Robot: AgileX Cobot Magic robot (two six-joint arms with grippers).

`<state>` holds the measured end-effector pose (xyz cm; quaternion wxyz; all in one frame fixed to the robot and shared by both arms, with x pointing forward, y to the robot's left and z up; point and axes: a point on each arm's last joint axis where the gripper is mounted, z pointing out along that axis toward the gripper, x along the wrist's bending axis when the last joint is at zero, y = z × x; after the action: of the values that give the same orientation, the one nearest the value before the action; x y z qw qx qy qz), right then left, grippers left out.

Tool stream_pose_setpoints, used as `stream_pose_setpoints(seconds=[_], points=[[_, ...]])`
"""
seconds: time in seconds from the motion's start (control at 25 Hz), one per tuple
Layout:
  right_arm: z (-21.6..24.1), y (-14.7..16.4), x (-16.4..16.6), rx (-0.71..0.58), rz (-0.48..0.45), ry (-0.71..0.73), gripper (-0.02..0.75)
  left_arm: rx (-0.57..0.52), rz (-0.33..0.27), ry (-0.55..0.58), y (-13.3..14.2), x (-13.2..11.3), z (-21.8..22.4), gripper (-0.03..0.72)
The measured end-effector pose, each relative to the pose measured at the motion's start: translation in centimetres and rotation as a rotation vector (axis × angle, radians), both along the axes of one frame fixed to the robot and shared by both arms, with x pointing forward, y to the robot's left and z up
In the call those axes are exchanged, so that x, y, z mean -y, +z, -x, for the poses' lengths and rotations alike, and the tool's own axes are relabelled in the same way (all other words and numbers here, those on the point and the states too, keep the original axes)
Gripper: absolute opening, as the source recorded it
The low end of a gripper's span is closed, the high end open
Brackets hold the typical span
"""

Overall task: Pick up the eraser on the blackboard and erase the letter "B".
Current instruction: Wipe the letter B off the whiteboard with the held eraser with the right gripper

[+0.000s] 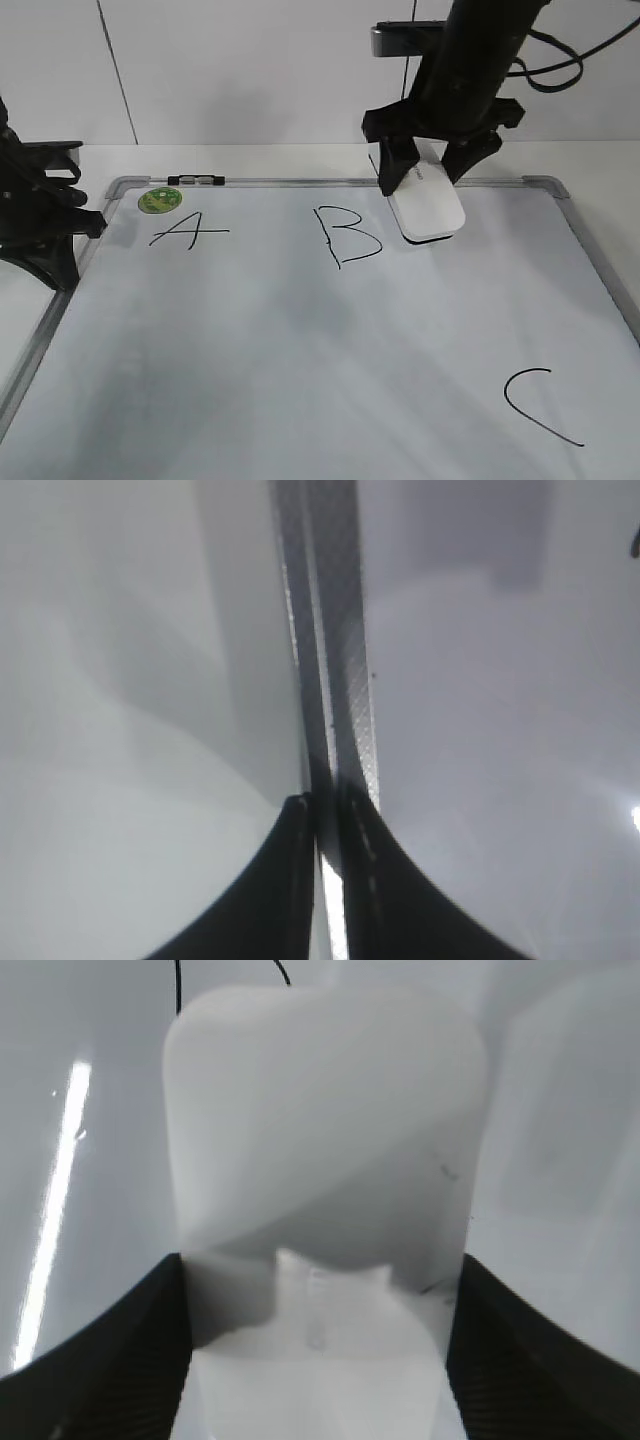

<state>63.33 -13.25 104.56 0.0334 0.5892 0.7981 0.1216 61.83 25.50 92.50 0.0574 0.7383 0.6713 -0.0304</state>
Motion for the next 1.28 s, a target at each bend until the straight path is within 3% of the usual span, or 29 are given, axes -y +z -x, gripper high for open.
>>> stream_pose_setpoints(seconds=[0.52, 0.96, 1.28], points=[[-3.5, -2.5, -2.7, 0.018, -0.004, 0.024, 0.555, -0.014, 0.000, -0.002, -0.1, 0.0, 0.1, 0.028], [-4.9, -7.5, -3.0, -0.059, 0.053, 0.026, 0.555, -0.033, 0.004, -0.001, 0.0, 0.0, 0.3, 0.028], [-5.5, -8.7, -3.2, -0.064, 0.063, 0.027, 0.555, -0.034, 0.004, -0.001, 0.0, 0.0, 0.3, 0.027]])
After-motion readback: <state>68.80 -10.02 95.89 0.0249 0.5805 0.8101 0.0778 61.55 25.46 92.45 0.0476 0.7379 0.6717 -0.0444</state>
